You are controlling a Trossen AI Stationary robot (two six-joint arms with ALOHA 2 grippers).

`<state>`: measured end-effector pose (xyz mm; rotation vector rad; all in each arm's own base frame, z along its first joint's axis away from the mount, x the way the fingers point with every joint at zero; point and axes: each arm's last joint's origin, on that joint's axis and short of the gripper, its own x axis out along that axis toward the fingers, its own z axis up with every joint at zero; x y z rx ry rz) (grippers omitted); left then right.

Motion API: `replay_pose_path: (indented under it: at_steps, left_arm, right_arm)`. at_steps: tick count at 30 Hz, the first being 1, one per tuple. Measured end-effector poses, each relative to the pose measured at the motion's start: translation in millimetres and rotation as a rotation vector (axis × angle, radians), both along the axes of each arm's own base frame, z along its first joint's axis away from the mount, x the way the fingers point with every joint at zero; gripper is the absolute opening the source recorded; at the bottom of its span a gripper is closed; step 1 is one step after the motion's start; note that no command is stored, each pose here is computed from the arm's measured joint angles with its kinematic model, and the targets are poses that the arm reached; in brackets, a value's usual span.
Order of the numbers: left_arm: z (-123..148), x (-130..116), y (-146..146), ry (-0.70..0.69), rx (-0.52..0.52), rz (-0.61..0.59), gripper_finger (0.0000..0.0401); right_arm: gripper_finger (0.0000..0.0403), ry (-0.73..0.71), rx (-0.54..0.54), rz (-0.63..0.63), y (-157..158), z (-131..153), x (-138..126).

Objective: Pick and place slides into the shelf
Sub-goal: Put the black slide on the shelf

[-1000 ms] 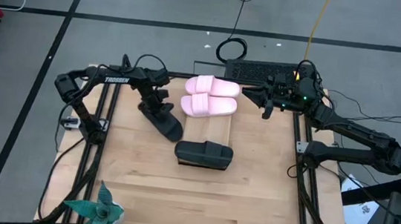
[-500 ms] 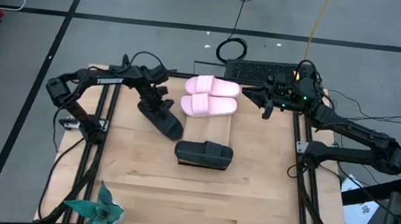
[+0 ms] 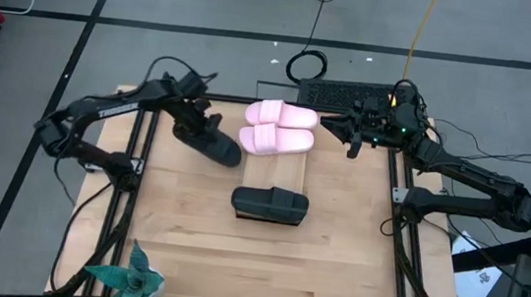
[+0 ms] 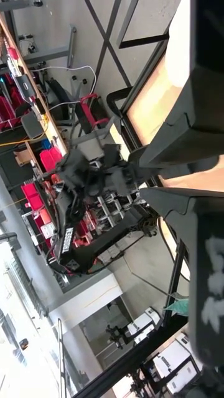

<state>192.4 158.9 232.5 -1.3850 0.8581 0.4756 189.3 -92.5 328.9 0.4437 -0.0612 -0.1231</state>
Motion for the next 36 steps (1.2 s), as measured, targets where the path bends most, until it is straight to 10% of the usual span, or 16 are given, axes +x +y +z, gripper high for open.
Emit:
replay_pose_path:
  at_steps: [15,36]
  left_arm:
    - [73.7,7.1,-14.6,-0.446,0.161,0.205,0.0]
    - [41.5,110.2,-49.8,-0.529,0.058,0.108,0.0]
  right_arm:
    - [0.0054,0.001,-0.003,0.0,0.0,0.0,0.0]
    - [0.0054,-0.03,-0.042,-0.151,-6.3,3.8,-2.3]
